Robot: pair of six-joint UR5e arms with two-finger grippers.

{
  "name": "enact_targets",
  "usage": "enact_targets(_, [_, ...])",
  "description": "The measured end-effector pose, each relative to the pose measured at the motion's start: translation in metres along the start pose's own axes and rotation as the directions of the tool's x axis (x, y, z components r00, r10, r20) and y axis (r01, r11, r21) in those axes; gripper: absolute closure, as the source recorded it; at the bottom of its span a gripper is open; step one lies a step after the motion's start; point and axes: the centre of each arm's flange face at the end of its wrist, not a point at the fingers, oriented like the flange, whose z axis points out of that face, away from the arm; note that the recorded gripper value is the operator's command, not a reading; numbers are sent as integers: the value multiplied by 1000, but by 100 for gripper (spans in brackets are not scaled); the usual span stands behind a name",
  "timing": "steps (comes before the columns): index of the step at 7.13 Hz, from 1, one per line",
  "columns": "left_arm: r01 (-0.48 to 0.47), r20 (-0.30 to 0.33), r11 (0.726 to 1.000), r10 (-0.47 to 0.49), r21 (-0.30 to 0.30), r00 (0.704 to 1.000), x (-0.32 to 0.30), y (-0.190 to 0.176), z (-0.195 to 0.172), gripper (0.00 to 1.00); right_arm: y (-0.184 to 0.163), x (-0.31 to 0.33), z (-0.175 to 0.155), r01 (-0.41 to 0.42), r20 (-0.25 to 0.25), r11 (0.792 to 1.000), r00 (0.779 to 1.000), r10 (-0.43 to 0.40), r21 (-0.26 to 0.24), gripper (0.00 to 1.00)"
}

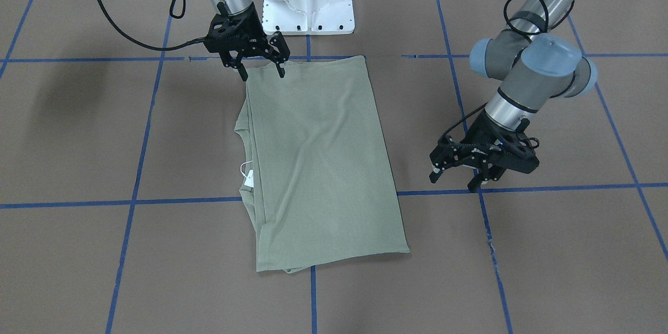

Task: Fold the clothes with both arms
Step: 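Lower both grippers to the shirt's corners nearest the robot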

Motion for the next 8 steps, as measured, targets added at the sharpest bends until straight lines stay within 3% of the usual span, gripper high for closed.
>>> enact_targets(2, [108,-66,991,-113,-76,991,50,92,-54,0,-3,35,-16,-138,62,990,989,136,25,0])
enact_targets(3, [208,-68,973,-216,-104,974,73,140,-67,6,-5,50,-18,-179,88,983,981,175,38,0])
enact_targets(4, [328,-55,939,-335,-106,941,94,189,-65,13,-6,57,-19,-204,100,978,975,199,51,0])
enact_targets(6, [513,-22,856,-515,-70,857,116,270,-46,17,-7,58,-20,-220,112,974,971,212,57,0])
enact_targets(8, [566,-6,823,-567,-34,824,120,304,-28,16,-7,57,-20,-221,116,973,970,213,65,0])
